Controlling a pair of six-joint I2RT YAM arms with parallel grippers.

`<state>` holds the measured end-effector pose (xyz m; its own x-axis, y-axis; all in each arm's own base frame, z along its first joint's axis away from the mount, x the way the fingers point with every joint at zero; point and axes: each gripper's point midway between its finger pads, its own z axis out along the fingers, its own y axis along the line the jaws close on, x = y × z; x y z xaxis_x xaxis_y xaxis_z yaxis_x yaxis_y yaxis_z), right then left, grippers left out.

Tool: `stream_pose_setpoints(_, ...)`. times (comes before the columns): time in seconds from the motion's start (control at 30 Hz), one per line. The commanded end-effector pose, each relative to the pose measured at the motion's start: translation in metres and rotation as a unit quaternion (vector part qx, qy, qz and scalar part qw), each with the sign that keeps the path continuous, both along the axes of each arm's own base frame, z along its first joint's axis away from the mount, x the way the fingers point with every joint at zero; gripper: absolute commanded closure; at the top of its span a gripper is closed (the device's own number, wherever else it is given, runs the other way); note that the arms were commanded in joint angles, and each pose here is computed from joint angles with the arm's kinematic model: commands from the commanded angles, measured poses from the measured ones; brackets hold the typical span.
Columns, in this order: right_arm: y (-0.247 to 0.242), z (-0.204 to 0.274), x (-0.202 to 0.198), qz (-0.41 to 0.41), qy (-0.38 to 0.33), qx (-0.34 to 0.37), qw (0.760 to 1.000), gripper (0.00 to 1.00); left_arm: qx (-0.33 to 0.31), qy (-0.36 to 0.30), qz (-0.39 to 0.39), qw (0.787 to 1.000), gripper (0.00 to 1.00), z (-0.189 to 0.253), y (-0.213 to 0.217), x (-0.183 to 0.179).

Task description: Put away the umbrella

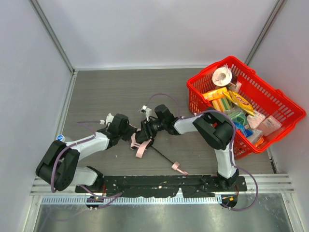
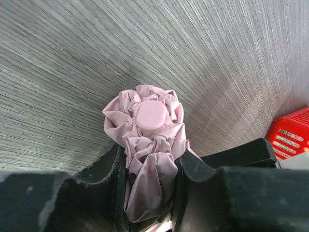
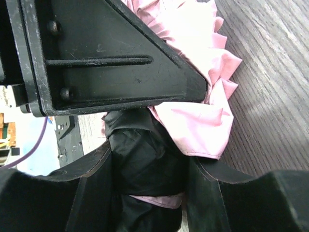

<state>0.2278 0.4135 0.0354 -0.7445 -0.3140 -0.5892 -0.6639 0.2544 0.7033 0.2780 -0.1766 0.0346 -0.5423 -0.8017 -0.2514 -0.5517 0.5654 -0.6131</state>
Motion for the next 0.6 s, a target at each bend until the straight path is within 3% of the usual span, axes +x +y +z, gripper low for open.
stream_pose_setpoints(0.0, -0.004, -0.015, -0.008, -0.014, -0.043, -0.076, 0.996, 0.62, 0.058, 0.074, -0.036, 0.995, 1.00, -0.037, 0.016, -0.039)
stream_pose_setpoints(0.03, -0.004, -0.006, -0.006, -0.021, -0.061, -0.078, 0.995, 0.50, 0.051, 0.081, -0.029, 0.995, 1.00, -0.037, 0.016, -0.040)
stream_pose_setpoints(0.1, -0.003, -0.003, -0.009, -0.027, -0.111, -0.103, 0.988, 0.45, 0.040, 0.099, -0.021, 0.994, 1.00, -0.036, 0.013, -0.045)
stream_pose_setpoints(0.37, -0.011, -0.014, 0.000, -0.112, -0.291, -0.231, 0.922, 0.41, -0.056, 0.130, 0.009, 0.990, 1.00, -0.012, -0.009, -0.040)
stream_pose_setpoints(0.57, -0.013, -0.031, -0.010, -0.087, -0.298, -0.242, 0.919, 0.35, -0.082, 0.129, 0.005, 0.988, 1.00, 0.009, -0.019, -0.032)
